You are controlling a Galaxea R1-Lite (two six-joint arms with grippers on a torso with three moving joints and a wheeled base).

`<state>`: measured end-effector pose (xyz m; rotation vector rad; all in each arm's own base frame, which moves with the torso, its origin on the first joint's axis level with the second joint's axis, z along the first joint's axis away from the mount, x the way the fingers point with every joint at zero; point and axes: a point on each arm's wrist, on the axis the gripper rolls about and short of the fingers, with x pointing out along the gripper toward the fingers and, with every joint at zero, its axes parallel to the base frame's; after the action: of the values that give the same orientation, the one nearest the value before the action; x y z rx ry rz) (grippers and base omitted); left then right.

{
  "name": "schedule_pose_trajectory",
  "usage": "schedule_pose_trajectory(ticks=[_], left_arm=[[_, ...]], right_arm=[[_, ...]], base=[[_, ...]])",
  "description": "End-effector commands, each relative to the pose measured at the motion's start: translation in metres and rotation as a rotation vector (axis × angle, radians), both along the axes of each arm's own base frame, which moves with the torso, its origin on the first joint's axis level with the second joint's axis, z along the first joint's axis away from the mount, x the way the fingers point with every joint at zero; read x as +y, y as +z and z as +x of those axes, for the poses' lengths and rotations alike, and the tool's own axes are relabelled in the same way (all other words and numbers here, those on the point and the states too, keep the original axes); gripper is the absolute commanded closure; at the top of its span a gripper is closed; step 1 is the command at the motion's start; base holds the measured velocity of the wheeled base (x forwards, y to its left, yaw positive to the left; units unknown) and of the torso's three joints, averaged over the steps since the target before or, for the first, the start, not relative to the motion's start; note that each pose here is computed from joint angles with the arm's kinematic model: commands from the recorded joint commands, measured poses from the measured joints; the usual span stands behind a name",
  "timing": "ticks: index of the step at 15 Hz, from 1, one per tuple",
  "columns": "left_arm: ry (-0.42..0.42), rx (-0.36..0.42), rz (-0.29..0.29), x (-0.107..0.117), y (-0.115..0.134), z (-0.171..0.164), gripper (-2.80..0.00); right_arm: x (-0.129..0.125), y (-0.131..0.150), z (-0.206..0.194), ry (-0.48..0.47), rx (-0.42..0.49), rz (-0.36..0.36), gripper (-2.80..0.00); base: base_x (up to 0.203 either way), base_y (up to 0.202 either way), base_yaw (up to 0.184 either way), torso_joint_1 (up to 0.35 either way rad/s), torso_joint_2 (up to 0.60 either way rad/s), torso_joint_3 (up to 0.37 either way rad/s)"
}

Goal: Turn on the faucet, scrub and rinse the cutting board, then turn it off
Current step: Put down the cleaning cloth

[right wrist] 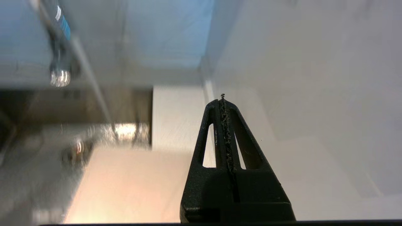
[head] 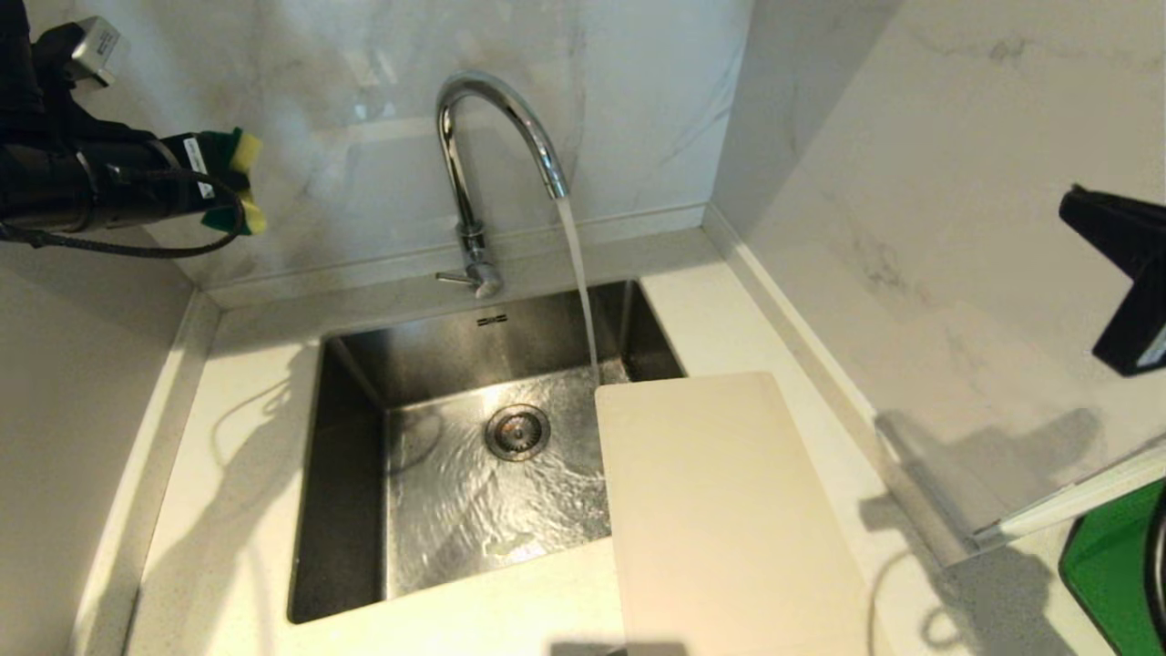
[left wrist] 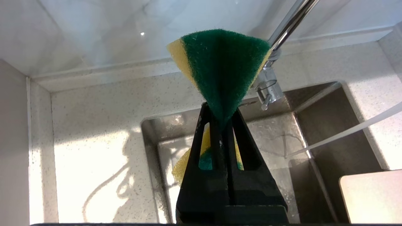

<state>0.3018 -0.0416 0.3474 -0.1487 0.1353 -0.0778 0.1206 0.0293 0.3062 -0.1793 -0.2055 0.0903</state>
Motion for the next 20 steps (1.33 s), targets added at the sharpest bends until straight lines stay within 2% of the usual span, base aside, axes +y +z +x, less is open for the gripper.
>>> schedule_pose_trajectory(ticks=[1,5,7,12,15,18,20], left_arm=[[0.0,0.006,0.0,0.0,-0.002,0.0,0.0],[-0.002,0.005,-0.005,0.0,-0.002,0.0,0.0],[-0.009,0.001,-0.009,-0.002,0.0,-0.001,0.0],[-0.021,0.015,-0.011,-0.005,-0.004,0.001,0.0],[-0.022,0.038,-0.011,-0.005,-0.011,0.001,0.0],[-0.02,0.05,-0.009,-0.005,-0.015,0.002,0.0],[-0.021,0.055,-0.007,-0.005,-0.017,0.004,0.0]], right_arm=[[-0.014,-0.019,-0.027,-0.048,-0.014,-0.035,0.0],[-0.025,-0.055,-0.053,-0.114,0.016,-0.039,0.0],[-0.029,-0.083,-0.067,-0.166,0.051,-0.041,0.0],[-0.035,-0.126,-0.091,-0.316,0.083,-0.043,0.0],[-0.033,-0.158,-0.103,-0.315,0.108,-0.038,0.0],[-0.03,-0.187,-0.115,-0.246,0.115,-0.004,0.0],[-0.03,-0.201,-0.117,-0.227,0.217,0.036,0.0]], base=[[0.0,0.0,0.0,0.0,0.0,0.0],[0.0,0.0,0.0,0.0,0.0,0.0],[0.0,0.0,0.0,0.0,0.0,0.0],[0.0,0.0,0.0,0.0,0.0,0.0],[0.0,0.0,0.0,0.0,0.0,0.0],[0.0,0.0,0.0,0.0,0.0,0.0],[0.0,0.0,0.0,0.0,0.0,0.0]])
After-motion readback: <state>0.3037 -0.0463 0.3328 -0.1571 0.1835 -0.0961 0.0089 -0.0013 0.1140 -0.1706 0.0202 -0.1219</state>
